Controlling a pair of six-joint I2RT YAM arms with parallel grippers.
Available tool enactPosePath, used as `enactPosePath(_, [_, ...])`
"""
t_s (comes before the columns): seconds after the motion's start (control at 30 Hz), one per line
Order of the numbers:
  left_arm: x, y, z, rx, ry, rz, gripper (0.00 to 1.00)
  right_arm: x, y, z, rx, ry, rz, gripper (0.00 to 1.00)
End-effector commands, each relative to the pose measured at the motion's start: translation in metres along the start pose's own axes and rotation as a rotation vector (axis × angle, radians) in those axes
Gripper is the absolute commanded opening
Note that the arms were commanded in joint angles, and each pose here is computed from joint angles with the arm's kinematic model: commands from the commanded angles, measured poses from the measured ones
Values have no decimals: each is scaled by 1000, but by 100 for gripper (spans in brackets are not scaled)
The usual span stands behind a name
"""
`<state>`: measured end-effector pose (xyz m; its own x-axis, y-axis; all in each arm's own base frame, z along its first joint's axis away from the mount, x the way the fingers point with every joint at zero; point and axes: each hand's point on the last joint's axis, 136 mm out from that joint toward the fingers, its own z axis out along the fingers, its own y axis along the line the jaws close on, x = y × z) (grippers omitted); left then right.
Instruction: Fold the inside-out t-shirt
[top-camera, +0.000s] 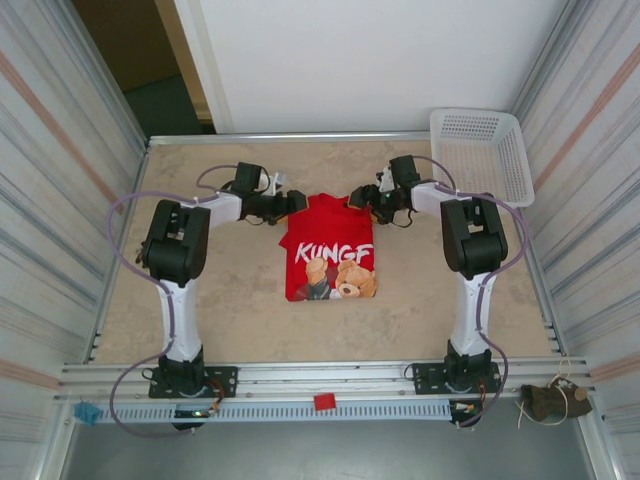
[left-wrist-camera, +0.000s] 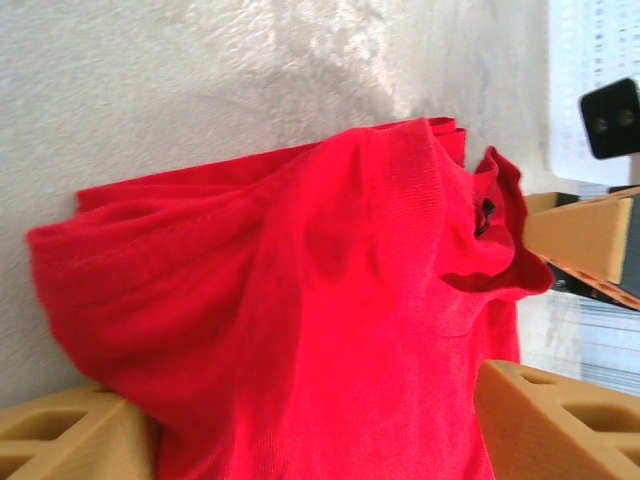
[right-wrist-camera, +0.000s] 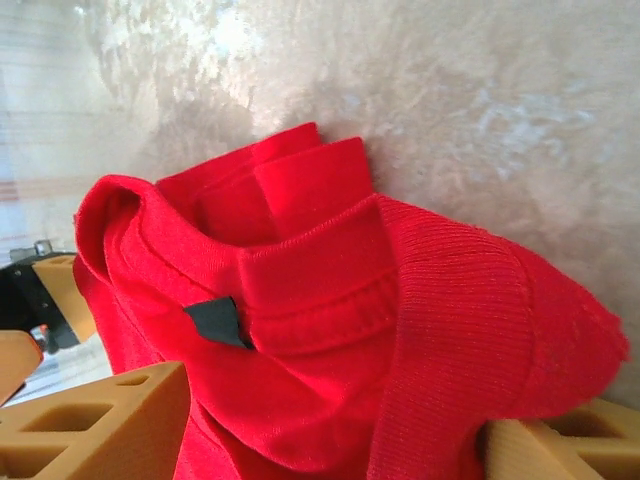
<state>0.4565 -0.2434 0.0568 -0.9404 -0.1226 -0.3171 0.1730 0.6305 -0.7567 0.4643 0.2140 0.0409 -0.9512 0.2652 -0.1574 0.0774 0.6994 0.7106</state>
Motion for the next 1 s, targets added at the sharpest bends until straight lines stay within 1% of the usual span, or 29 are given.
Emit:
enactPosePath(0.0, [23, -4, 25, 82, 65, -18, 76, 10, -5, 21, -18, 45, 47, 67])
enactPosePath(0.13, [26, -8, 29, 82, 73, -12, 73, 10, -9, 25, -8, 45, 52, 65])
enactPosePath(0.23, [27, 7, 29, 8, 63, -30, 67, 12, -13, 27, 5, 46, 58, 63])
enactPosePath(0.27, [27, 13, 26, -29, 52, -29, 67, 12, -14, 27, 7, 46, 59, 63])
enactPosePath(0.33, [26, 30, 18, -151, 19, -28, 71, 14, -16, 28, 19, 45, 60, 63])
enactPosePath(0.4, [23, 40, 8, -242, -15, 2, 74, 15, -20, 27, 34, 38, 62, 63])
enactPosePath(0.63, [-11, 38, -31, -463, -154, 173, 80, 15, -26, 23, 70, 23, 59, 63])
enactPosePath(0.7, [-20, 38, -36, -482, -182, 186, 82, 15, -26, 23, 74, 21, 58, 63])
enactPosePath(0.9, [-32, 22, -41, -443, -236, 218, 82, 17, -26, 24, 82, 26, 61, 62])
enactPosePath(0.97, [-34, 21, -46, -461, -255, 218, 83, 17, -25, 25, 82, 28, 55, 62])
